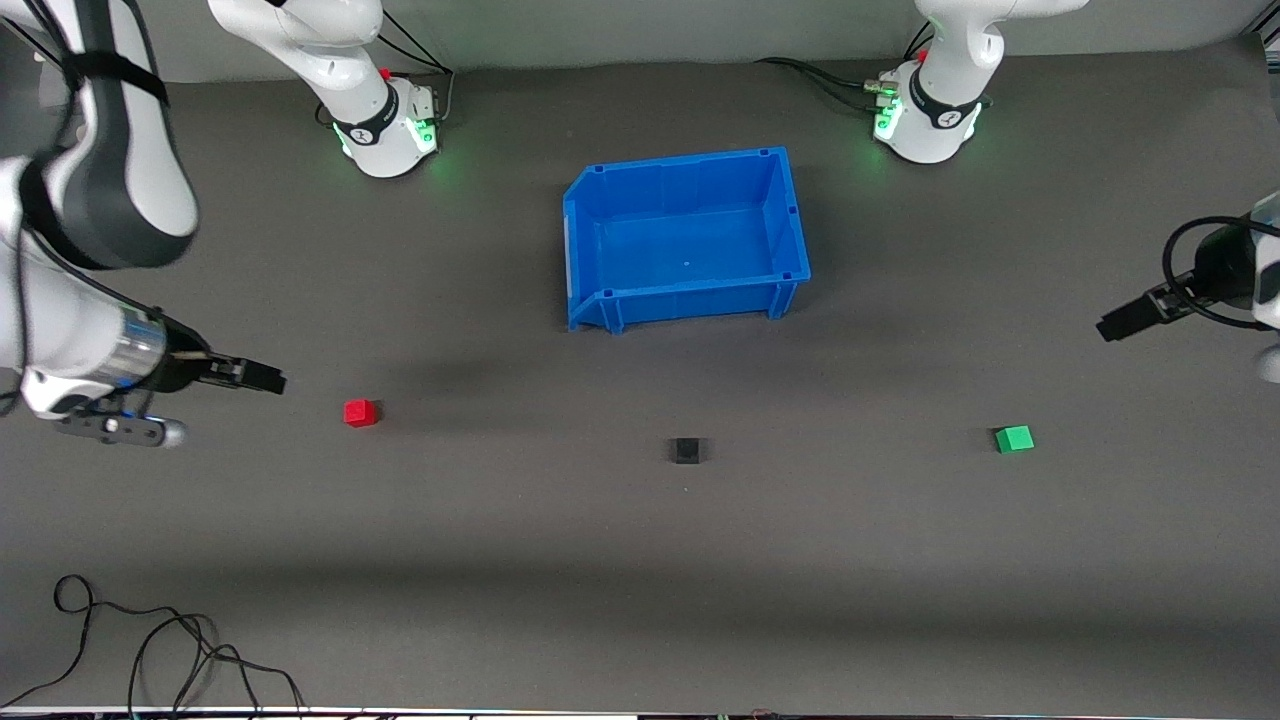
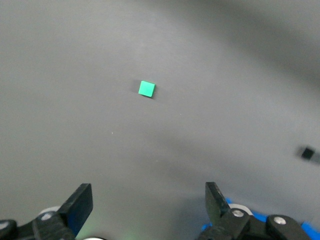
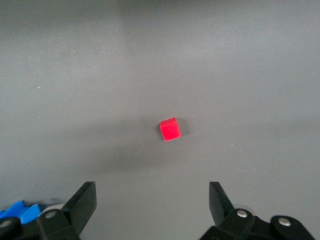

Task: Attach green and red cubes to black cube
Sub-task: 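Move the right gripper down over the red cube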

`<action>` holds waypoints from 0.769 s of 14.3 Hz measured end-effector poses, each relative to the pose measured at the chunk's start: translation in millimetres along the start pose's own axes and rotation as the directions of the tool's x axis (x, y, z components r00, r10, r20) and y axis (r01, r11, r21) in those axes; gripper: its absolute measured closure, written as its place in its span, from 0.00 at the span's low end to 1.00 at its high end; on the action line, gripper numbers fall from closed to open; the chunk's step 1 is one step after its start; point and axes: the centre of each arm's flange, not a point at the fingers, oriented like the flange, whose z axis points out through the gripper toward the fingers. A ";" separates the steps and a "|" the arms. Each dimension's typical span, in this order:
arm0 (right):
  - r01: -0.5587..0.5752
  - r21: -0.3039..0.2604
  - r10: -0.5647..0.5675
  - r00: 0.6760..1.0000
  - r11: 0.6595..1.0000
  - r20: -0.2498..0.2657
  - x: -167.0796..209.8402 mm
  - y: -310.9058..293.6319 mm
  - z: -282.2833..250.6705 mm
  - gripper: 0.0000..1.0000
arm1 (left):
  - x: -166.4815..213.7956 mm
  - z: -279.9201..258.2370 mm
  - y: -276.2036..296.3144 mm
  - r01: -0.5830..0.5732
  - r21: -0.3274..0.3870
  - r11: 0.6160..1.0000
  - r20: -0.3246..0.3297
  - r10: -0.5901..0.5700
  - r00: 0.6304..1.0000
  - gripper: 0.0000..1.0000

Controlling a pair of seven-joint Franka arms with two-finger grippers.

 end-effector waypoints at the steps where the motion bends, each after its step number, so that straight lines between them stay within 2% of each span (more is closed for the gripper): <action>1: 0.005 -0.008 -0.005 1.000 1.000 0.012 -2.3 -0.1 21.0 0.00 | 2.6 0.8 -3.6 0.086 0.000 0.996 0.001 -0.086 0.996 0.00; 3: 0.009 -0.015 -0.009 0.999 1.000 0.040 -4.7 0.9 73.4 0.00 | 9.8 4.2 -12.8 0.247 -0.002 0.969 0.011 -0.247 0.969 0.00; 4: 0.009 -0.012 -0.009 0.999 1.000 0.043 -1.8 1.5 99.9 0.00 | 15.3 7.1 -19.4 0.330 -0.010 0.944 0.026 -0.330 0.944 0.02; 7: 0.029 0.006 -0.029 0.999 1.000 0.040 14.7 4.2 164.3 0.00 | 40.2 27.1 -48.9 0.567 0.003 0.824 0.077 -0.566 0.821 0.01; 9: 0.059 -0.011 -0.059 0.997 0.998 0.048 20.5 5.7 199.0 0.00 | 57.4 59.5 -59.4 0.669 0.060 0.741 0.106 -0.671 0.734 0.00; 11: 0.077 -0.027 -0.076 0.996 0.997 0.055 23.5 8.4 227.5 0.00 | 74.0 100.6 -56.7 0.718 0.114 0.686 0.123 -0.727 0.676 0.00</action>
